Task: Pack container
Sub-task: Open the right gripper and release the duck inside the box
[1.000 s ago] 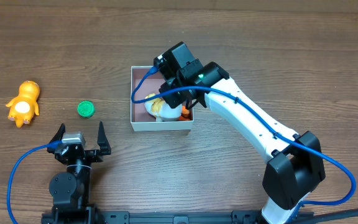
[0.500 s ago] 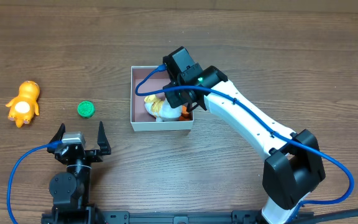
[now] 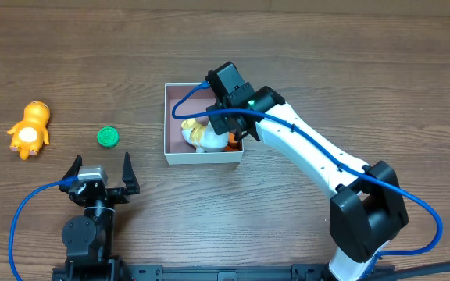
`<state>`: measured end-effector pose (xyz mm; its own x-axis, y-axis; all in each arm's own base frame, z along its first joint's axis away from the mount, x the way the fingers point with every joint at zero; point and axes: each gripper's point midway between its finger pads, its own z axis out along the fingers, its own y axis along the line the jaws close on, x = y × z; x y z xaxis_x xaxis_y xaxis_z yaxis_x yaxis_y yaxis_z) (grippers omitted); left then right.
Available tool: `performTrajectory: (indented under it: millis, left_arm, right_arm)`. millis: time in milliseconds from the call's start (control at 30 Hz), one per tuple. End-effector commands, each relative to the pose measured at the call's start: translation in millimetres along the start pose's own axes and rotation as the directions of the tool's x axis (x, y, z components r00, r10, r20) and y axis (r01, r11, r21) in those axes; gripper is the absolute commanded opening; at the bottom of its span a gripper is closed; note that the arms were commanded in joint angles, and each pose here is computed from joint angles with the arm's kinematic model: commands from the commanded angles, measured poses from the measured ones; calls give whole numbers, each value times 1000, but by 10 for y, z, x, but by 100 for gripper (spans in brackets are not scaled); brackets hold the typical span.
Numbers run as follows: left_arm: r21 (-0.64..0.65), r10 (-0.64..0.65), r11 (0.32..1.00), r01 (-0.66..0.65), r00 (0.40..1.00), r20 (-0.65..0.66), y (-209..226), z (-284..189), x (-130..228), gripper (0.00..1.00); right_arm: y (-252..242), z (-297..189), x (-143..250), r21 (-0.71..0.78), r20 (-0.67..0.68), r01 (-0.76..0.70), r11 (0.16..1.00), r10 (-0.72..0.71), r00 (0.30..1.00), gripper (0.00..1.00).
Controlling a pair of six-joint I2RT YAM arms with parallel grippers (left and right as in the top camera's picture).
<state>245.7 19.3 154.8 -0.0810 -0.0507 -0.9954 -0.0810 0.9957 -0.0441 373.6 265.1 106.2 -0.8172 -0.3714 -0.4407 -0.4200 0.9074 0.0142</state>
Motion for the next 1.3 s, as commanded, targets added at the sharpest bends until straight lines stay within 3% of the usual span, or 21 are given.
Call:
performTrajectory:
  millis: [0, 233, 900, 1267]
  left_arm:
    - [-10, 22, 1000, -22, 1000, 8, 20, -4, -10, 100]
    - [-10, 21, 1000, -21, 1000, 8, 20, -4, -10, 100]
    - [-10, 21, 1000, -21, 1000, 8, 20, -4, -11, 100]
    - [-10, 22, 1000, -22, 1000, 8, 20, -4, -10, 100]
  right_arm:
    - [-111, 212, 132, 54, -56, -29, 998, 32, 998, 4]
    - [-131, 424, 319, 71, -134, -17, 997, 26, 991, 4]
    - [-108, 512, 205, 62, -87, -20, 998, 25, 996, 4]
    - [-233, 625, 358, 120, -147, -6, 993, 24, 989, 4]
